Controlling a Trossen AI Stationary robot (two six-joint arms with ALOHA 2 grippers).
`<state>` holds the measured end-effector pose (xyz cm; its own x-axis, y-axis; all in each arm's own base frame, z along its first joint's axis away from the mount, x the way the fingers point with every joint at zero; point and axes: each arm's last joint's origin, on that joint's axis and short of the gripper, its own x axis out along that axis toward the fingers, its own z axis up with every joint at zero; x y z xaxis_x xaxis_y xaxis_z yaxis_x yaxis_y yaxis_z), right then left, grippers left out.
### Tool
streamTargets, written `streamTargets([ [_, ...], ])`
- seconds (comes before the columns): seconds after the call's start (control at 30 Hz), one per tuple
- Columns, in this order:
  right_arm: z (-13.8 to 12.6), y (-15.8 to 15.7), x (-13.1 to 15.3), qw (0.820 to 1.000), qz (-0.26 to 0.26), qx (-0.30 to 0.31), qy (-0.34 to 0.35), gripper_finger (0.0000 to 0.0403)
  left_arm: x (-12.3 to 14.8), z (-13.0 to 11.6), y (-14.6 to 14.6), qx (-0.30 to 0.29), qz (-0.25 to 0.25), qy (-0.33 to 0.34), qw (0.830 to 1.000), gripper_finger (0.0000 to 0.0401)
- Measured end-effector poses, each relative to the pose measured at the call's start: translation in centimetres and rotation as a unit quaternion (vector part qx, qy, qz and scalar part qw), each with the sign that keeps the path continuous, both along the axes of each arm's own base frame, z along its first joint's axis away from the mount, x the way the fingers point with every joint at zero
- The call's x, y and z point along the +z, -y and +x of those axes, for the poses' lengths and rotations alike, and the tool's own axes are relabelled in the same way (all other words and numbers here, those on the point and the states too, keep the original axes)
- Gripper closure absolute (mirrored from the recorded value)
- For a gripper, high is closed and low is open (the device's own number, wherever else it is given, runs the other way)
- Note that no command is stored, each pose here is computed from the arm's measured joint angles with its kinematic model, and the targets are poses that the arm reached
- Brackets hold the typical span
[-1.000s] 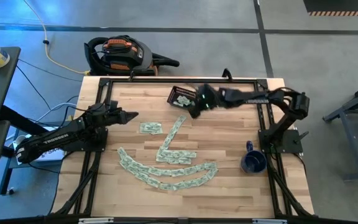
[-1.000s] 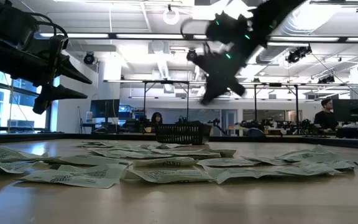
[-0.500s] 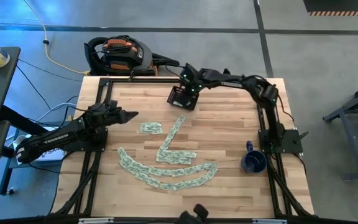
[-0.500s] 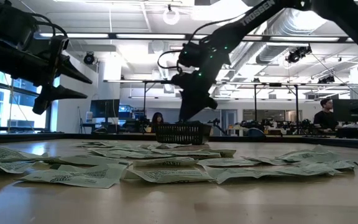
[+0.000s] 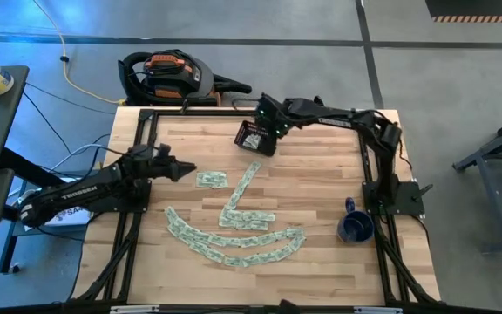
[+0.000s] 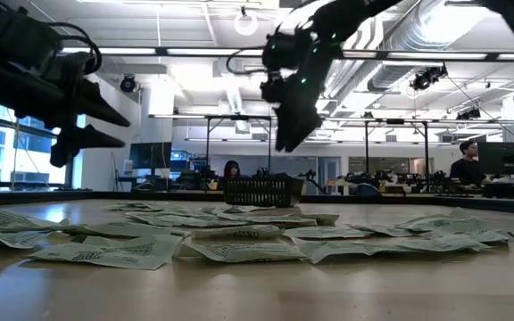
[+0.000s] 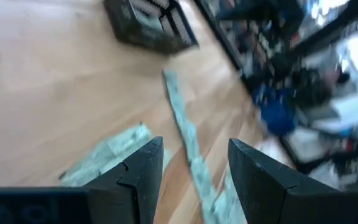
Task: Pick and place Stevia / Truvia into bins
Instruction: Put the stevia packet into the black bin
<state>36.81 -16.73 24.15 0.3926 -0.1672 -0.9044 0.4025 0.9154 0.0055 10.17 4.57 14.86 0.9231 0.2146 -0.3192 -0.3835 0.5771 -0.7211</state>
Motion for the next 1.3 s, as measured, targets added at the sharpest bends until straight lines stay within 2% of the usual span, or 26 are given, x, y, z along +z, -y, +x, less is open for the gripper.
streamTargets([
  [0.1,-1.1,-2.0,0.4,0.999,-0.026,0.021,-0.016,0.0158,-0.1,0.4,-0.1,-0.034,0.021,-0.028,0.999,0.0185],
  [0.2,-2.6,-3.6,0.1,0.998,-0.043,0.017,-0.035,0.0157,0.8,1.1,-0.4,-0.062,0.068,-0.059,0.994,0.0185],
  [0.37,-5.5,-5.7,-0.9,0.998,-0.039,-0.029,-0.047,0.0157,2.2,2.6,-1.2,-0.128,0.143,-0.145,0.971,0.0185],
  [0.53,-7.1,-7.0,-2.2,0.997,-0.022,-0.069,-0.036,0.0157,1.6,4.2,-2.0,-0.159,0.135,-0.203,0.957,0.0185],
  [0.7,-7.4,-7.8,-3.3,0.996,-0.027,-0.083,-0.025,0.0157,0.9,5.8,-2.5,-0.198,0.161,-0.248,0.935,0.0185],
  [0.87,-7.5,-8.2,-4.1,0.996,-0.031,-0.081,-0.019,0.0157,1.4,8.1,-1.9,-0.251,0.225,-0.275,0.900,0.0185],
  [1.0,-7.4,-8.1,-4.1,0.996,-0.042,-0.077,-0.015,0.0157,1.4,9.3,-1.4,-0.248,0.262,-0.326,0.874,0.0185],
  [1.13,-7.2,-7.7,-3.9,0.996,-0.065,-0.067,-0.003,0.0157,0.7,9.8,-1.4,-0.253,0.257,-0.350,0.865,0.0185],
  [1.3,-7.1,-7.0,-3.7,0.995,-0.075,-0.065,0.012,0.0157,0.0,10.1,-1.5,-0.258,0.242,-0.360,0.863,0.0185],
])
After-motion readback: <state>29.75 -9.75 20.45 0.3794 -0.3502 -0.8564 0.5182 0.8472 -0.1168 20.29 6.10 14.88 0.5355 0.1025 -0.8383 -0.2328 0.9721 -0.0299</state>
